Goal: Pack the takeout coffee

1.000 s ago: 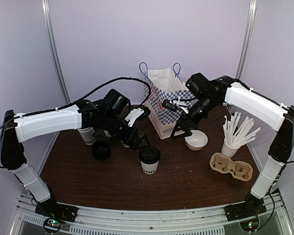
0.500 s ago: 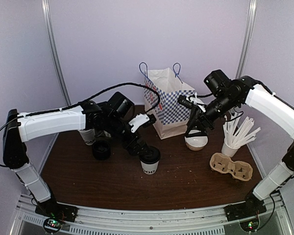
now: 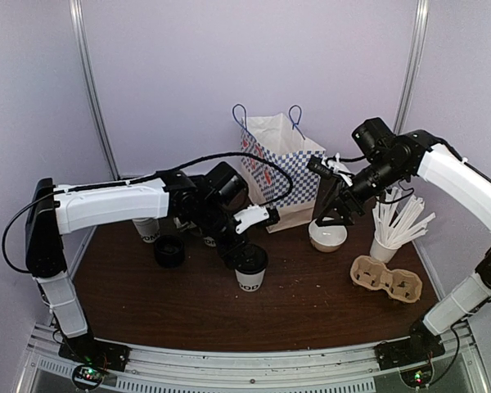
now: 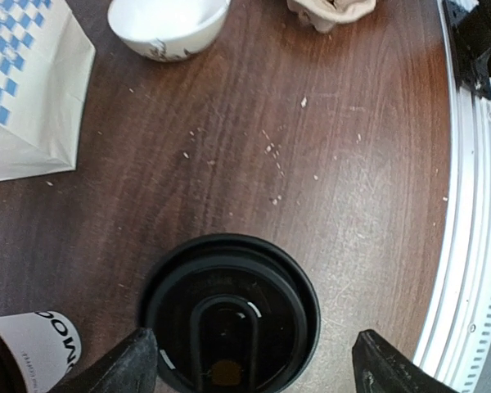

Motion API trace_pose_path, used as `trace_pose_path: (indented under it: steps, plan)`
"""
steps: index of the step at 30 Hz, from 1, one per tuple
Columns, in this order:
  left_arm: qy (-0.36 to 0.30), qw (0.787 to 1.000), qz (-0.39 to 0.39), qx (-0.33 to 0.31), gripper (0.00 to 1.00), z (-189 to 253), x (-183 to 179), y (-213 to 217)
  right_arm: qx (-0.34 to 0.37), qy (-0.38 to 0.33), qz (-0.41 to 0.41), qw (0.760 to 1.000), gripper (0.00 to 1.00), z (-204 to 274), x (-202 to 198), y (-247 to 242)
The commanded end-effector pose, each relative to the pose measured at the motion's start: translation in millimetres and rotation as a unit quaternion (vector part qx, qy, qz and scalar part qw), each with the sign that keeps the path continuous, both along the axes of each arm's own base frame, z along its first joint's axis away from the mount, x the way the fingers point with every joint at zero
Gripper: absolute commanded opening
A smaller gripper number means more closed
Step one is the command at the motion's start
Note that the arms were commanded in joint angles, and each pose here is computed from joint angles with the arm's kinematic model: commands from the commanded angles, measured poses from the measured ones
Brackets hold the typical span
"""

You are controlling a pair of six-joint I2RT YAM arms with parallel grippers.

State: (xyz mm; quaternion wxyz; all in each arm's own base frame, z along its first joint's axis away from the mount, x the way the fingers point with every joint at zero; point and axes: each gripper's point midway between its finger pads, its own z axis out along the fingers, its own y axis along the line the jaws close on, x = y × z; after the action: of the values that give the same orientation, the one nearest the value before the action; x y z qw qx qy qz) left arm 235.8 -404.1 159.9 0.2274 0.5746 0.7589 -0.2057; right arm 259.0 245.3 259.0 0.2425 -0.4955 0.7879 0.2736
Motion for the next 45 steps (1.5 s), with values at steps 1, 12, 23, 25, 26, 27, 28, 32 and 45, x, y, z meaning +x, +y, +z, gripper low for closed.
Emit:
trace_pose_path:
  steps: [1, 12, 23, 25, 26, 27, 28, 32, 45]
  plan:
    - [-0.017, 1.000, -0.008, 0.022, 0.86, -3, 4, -3, 0.022, -0.016, 0.001, 1.000, 0.79, 11, -1, -2]
    - [-0.023, 0.999, -0.001, 0.028, 0.83, 2, 11, -12, 0.030, -0.013, 0.000, 0.999, 0.78, 12, -3, -2]
    - [-0.017, 0.998, 0.018, 0.066, 0.89, -8, 17, -5, 0.028, -0.010, -0.001, 1.000, 0.78, 8, -1, -2]
    - [-0.023, 0.996, 0.027, 0.082, 0.89, -16, 21, -2, 0.028, -0.008, 0.000, 1.000, 0.78, 7, -2, -2]
    - [-0.022, 0.996, 0.027, 0.084, 0.89, -18, 22, -1, 0.028, -0.007, 0.000, 1.000, 0.78, 7, -2, -2]
    - [-0.021, 0.996, 0.026, 0.085, 0.89, -19, 21, -2, 0.028, -0.006, 0.000, 1.000, 0.78, 7, -2, -2]
    - [-0.017, 0.996, 0.024, 0.084, 0.89, -20, 20, -3, 0.029, -0.007, 0.000, 1.000, 0.78, 7, -2, -2]
    - [-0.006, 0.996, 0.020, 0.087, 0.86, -25, 18, -5, 0.028, -0.005, -0.001, 1.000, 0.78, 6, -2, -2]
    - [-0.016, 0.999, 0.024, 0.042, 0.89, 15, 17, -9, 0.029, 0.002, 0.001, 1.000, 0.78, 2, -2, -1]
